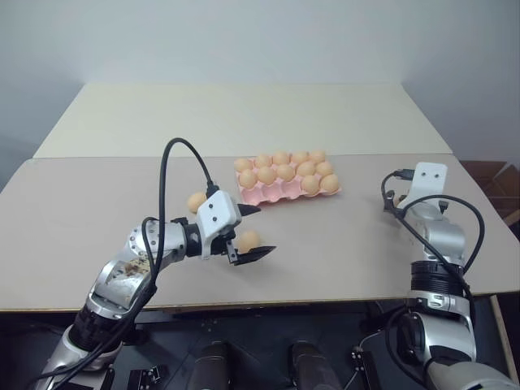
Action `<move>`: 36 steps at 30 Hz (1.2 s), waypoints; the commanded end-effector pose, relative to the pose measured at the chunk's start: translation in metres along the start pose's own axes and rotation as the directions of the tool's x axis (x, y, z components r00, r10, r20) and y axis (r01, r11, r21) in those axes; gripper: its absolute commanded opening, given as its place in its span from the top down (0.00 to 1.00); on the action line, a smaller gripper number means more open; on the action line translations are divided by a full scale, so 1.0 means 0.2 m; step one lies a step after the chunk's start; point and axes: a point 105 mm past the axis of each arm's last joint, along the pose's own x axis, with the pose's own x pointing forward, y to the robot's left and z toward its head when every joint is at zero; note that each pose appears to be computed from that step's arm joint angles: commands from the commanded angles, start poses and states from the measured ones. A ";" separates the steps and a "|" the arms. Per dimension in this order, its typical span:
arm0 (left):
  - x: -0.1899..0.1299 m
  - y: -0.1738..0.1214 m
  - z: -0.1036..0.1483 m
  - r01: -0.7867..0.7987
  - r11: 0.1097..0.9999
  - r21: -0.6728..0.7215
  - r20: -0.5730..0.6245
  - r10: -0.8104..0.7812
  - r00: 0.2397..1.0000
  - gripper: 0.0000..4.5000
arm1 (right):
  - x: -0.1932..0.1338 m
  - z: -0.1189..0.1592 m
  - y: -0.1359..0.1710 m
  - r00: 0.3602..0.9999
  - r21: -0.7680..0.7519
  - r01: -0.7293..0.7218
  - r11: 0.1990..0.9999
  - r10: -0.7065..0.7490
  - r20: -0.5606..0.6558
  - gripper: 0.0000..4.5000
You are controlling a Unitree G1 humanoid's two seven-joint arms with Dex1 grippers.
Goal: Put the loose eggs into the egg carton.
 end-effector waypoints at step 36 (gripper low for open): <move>-0.32 0.12 -0.03 -0.266 0.963 -0.042 -0.089 0.262 0.961 0.00 | -0.70 0.22 0.80 0.647 -0.302 -0.629 0.717 0.698 0.308 0.63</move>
